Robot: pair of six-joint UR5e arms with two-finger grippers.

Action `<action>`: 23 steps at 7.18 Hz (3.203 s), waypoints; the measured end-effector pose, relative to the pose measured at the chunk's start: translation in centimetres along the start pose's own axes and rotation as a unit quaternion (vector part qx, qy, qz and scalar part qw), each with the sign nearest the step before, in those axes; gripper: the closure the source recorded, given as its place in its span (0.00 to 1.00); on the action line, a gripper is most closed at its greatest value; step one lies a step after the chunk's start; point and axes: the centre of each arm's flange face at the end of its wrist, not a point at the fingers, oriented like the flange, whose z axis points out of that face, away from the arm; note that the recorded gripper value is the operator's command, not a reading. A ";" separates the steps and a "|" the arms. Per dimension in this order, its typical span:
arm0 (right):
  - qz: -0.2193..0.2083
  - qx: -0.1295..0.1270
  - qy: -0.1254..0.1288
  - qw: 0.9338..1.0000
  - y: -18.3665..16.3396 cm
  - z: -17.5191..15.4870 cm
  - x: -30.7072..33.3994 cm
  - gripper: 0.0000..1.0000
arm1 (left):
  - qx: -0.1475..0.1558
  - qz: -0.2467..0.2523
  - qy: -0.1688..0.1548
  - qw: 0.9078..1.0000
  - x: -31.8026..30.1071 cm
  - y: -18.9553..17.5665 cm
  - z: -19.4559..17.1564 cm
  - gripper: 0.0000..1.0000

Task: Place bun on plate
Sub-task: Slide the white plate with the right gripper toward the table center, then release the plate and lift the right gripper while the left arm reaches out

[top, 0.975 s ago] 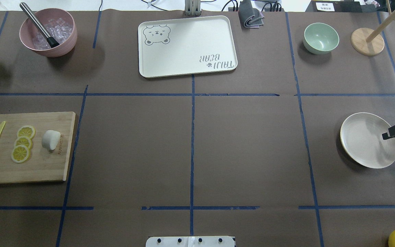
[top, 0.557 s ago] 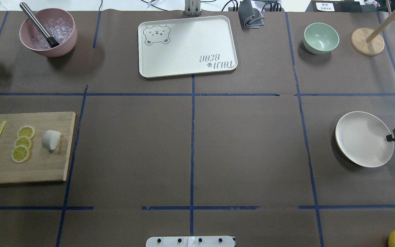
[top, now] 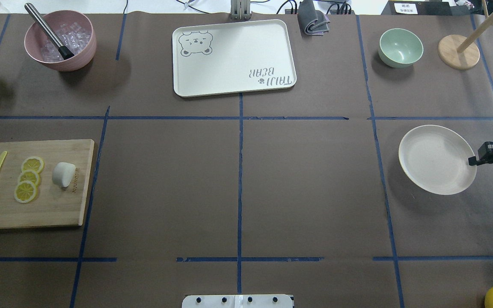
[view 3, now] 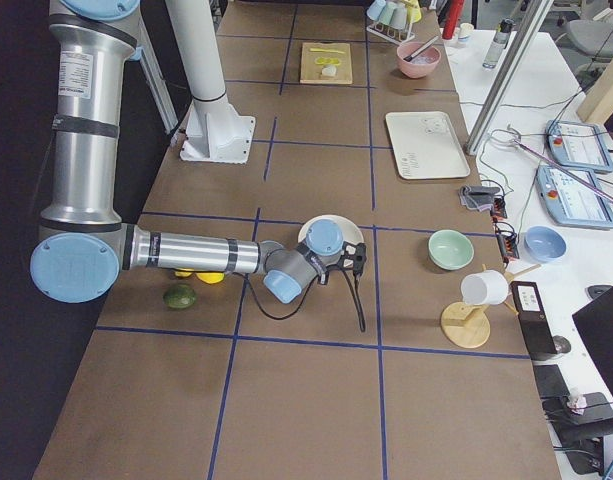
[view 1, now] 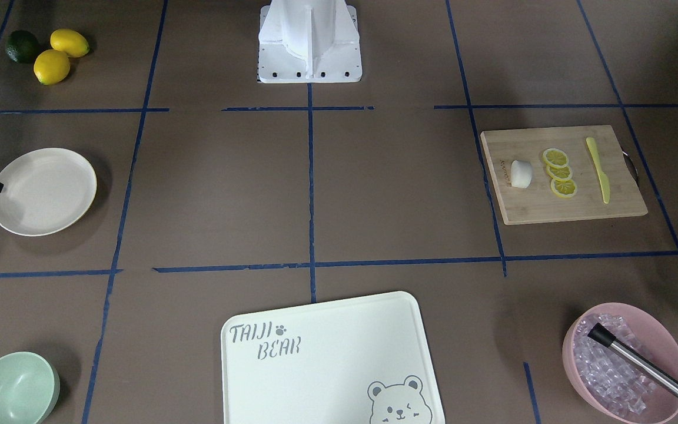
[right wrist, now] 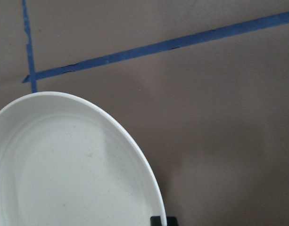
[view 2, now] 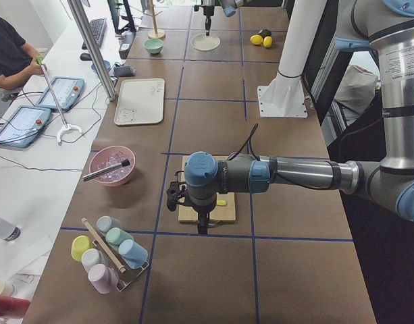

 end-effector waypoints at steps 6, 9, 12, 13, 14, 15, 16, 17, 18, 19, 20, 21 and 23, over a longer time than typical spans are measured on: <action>0.018 -0.022 -0.066 0.997 2.6 13.4 -29.7 1.00 | 0.001 0.001 0.013 1.000 0.3 -0.1 0.0 0.00; 0.011 -0.017 -0.041 0.999 5.5 17.7 -36.3 1.00 | 0.000 -0.001 0.014 1.000 0.2 -0.1 0.1 0.00; 0.005 -0.012 -0.031 0.999 7.2 19.6 -38.1 0.99 | -0.001 -0.002 0.014 1.000 0.1 0.0 0.2 0.00; 0.002 -0.009 -0.028 1.000 7.7 20.1 -38.3 0.98 | -0.001 -0.002 0.014 1.000 0.1 0.0 0.2 0.00; 0.001 -0.010 -0.027 1.000 8.1 20.5 -38.4 0.95 | -0.001 -0.001 0.014 1.000 0.1 0.0 0.2 0.00; 0.000 -0.010 -0.026 1.000 8.3 20.6 -38.4 0.66 | -0.002 -0.001 0.014 1.000 0.1 0.0 0.2 0.00; -0.001 -0.011 -0.026 1.000 8.5 20.7 -38.5 0.31 | -0.002 -0.001 0.014 1.000 0.1 0.0 0.2 0.00; 0.000 -0.012 -0.023 1.000 8.5 20.8 -38.5 0.01 | -0.002 -0.001 0.014 1.000 0.2 0.0 0.2 0.00; 0.002 -0.012 -0.020 1.000 8.5 20.9 -38.7 0.01 | -0.002 -0.001 0.014 1.000 0.2 0.0 0.2 0.00; 0.002 -0.010 -0.019 1.000 8.5 20.7 -39.1 0.01 | -0.002 0.000 0.014 1.000 0.2 -0.1 0.2 0.00; 0.004 -0.007 -0.023 1.000 8.2 19.8 -39.3 0.00 | -0.002 0.001 0.015 1.000 0.3 -0.1 0.2 0.00; 0.011 -0.004 -0.026 1.000 6.9 17.7 -38.7 0.00 | -0.006 0.010 0.026 1.000 1.1 -0.3 0.7 0.00; 0.049 -0.014 -0.021 0.998 2.4 10.4 -34.6 0.00 | -0.011 0.063 0.060 0.996 5.4 -1.4 2.9 0.00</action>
